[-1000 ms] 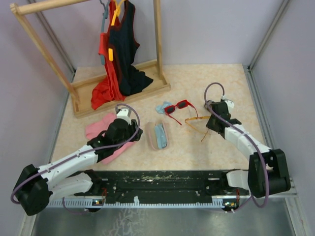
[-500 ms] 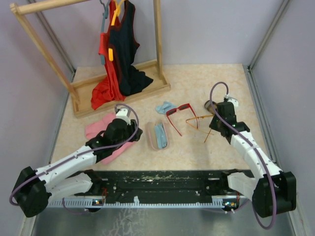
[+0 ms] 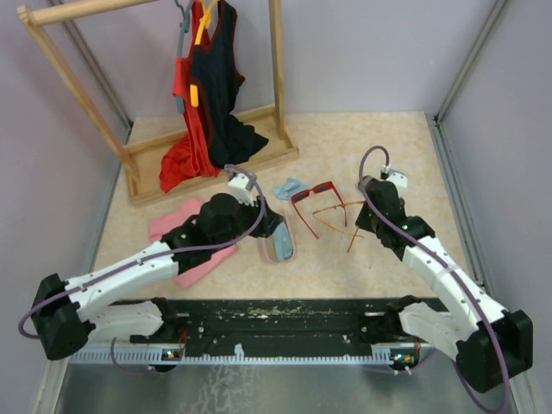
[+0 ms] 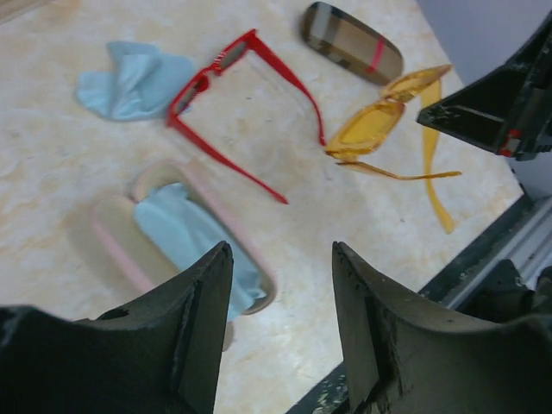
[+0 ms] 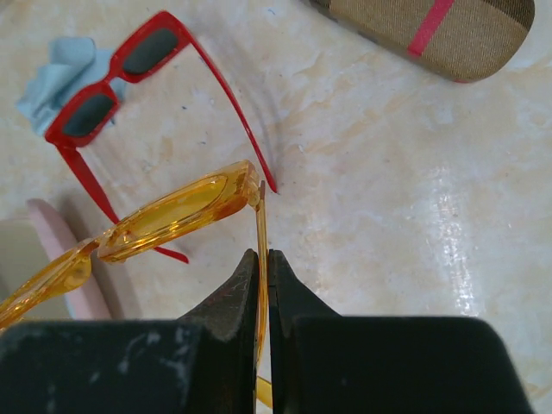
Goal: Organize the sunglasses
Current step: Pick up the sunglasses from the center of the board.
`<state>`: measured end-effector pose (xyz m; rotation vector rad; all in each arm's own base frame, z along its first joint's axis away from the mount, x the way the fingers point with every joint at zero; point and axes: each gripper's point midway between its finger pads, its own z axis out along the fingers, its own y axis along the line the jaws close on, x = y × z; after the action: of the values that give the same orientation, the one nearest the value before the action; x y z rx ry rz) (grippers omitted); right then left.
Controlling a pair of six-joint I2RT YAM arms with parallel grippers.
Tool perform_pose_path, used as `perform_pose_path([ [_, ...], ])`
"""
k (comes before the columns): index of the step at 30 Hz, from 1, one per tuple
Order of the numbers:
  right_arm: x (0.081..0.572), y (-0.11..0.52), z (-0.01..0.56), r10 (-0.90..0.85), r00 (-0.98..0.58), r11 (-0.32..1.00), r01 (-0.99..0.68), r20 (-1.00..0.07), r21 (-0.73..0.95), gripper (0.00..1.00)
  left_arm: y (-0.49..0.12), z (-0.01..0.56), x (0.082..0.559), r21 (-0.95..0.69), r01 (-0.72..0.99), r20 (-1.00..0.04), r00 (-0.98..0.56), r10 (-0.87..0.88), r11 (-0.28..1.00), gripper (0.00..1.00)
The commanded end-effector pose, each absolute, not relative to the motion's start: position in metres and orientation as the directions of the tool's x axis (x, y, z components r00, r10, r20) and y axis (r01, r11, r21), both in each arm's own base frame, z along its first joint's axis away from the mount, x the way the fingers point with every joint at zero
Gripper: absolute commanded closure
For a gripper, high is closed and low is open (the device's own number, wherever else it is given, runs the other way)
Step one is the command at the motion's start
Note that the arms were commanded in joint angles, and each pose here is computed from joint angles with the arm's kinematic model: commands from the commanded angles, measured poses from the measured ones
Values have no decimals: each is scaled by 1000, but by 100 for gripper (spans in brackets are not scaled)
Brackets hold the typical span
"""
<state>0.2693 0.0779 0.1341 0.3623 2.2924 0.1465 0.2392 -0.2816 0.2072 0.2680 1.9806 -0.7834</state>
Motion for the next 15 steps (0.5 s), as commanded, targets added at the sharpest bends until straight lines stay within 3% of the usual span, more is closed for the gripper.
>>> perform_pose_path([
  [1, 284, 83, 174, 497, -464, 868, 290, -733, 404, 100, -325, 236, 242, -477, 468, -840, -493, -228, 744, 41],
  [10, 281, 90, 185, 553, -439, 833, 279, -708, 477, 100, -404, 245, 241, -569, 514, -799, -529, -285, 642, 19],
  [15, 279, 92, 184, 555, -443, 831, 262, -704, 491, 100, -430, 236, 247, -569, 511, -797, -536, -279, 644, 13],
])
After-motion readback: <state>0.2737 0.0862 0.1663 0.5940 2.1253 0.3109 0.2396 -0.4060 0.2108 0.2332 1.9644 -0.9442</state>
